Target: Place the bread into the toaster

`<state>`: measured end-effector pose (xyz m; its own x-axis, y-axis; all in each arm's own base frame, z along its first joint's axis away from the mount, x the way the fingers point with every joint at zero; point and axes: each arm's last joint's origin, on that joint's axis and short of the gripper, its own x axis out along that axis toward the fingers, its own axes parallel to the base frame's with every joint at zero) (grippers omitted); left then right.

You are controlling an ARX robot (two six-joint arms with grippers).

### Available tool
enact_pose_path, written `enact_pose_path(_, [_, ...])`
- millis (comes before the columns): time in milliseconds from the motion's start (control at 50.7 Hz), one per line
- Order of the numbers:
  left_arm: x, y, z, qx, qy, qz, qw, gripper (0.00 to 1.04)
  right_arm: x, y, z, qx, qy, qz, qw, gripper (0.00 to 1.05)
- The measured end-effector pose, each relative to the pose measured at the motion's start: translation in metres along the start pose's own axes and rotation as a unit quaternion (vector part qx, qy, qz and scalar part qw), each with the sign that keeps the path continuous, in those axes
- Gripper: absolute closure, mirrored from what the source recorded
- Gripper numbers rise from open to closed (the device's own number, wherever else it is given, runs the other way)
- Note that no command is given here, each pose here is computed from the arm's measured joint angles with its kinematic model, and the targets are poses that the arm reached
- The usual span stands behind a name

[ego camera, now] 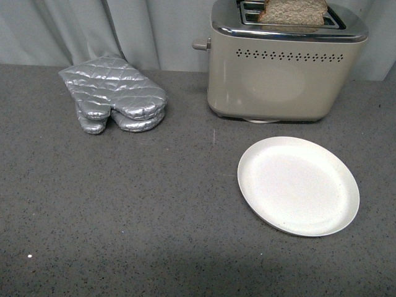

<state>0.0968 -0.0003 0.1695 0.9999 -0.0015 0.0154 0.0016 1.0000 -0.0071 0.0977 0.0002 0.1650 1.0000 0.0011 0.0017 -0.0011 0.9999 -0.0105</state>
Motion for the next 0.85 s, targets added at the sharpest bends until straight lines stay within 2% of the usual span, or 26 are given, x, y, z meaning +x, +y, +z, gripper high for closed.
enact_pose_path(552, [0.0,0.0,0.0,0.0,0.0,0.0,1.0,0.07,-0.0001,0.0,0.0001,0.001,-0.001,0.0,1.0,0.08])
enact_pose_path(848, [0.0,0.0,0.0,0.0,0.0,0.0,1.0,0.07,-0.0001,0.0,0.0001,0.002,-0.001,0.0,1.0,0.1])
